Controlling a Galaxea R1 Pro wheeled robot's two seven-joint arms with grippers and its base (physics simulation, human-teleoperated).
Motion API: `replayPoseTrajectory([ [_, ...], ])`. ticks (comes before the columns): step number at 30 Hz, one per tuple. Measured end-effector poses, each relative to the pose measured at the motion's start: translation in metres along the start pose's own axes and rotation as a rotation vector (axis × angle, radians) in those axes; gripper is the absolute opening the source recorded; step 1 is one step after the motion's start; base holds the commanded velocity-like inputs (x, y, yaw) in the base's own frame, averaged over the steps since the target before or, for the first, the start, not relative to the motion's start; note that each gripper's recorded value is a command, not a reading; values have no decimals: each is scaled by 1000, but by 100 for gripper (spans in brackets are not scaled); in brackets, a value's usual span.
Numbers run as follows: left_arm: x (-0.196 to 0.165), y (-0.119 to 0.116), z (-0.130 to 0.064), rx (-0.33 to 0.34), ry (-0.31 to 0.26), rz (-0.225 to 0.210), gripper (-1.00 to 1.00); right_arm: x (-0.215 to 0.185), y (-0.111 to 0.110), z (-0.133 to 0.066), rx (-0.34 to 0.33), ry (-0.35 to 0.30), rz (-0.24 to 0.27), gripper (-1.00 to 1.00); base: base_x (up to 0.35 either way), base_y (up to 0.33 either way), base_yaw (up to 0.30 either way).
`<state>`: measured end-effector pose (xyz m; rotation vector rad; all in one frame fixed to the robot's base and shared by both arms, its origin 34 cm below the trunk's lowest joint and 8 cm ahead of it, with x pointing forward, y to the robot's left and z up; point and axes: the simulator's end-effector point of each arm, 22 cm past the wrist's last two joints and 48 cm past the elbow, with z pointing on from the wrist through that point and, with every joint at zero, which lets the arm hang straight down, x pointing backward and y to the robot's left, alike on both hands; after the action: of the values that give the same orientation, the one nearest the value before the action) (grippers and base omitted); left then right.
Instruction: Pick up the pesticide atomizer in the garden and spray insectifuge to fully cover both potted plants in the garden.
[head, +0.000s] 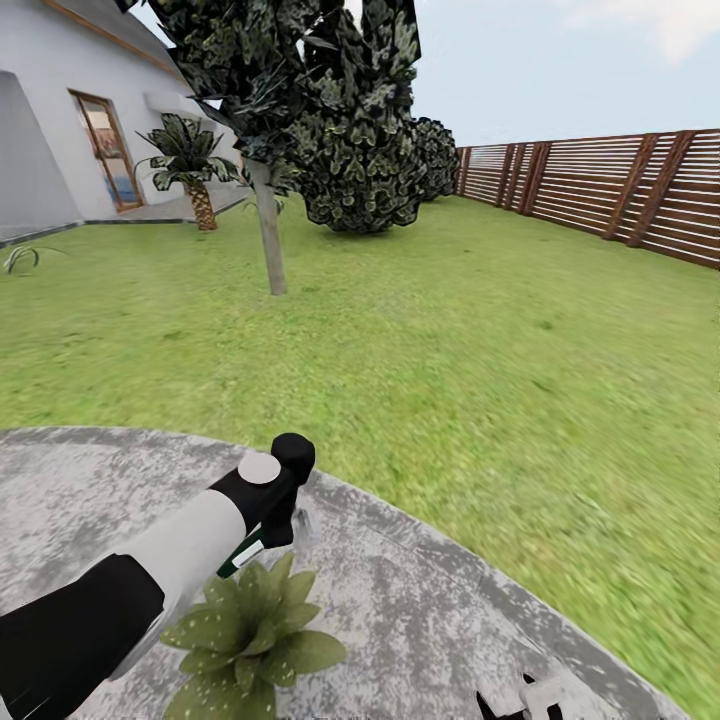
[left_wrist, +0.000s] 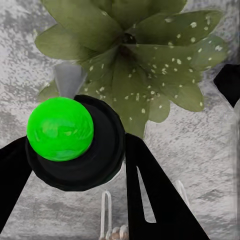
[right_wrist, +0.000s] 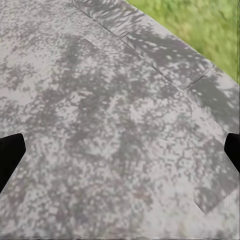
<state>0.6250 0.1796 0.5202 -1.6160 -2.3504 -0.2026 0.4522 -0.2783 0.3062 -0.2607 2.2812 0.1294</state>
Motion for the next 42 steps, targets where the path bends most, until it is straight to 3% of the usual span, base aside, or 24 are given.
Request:
replayPoseTrajectory([
  [10,1,0,1,4,1,-2,-100,0,1,0,-1,1,0,100,-234,-181,157],
  [20,5,-9,14,18,20,-9,-100,0,1,0,-1,1,-1,100,-17,-8,30],
  [22,6,-4,24,-30,31,-3,-100,0,1,0,-2,1,-1,100,0,0,0],
  [25,6,-3,25,-40,30,-3,-100,0,1,0,-2,1,-1,100,0,0,0],
  [37,-3,4,12,-80,4,8,-100,0,1,0,-3,1,-1,100,0,0,0],
  [42,6,13,11,-116,41,10,-100,1,1,0,-3,2,-1,100,0,0,0],
])
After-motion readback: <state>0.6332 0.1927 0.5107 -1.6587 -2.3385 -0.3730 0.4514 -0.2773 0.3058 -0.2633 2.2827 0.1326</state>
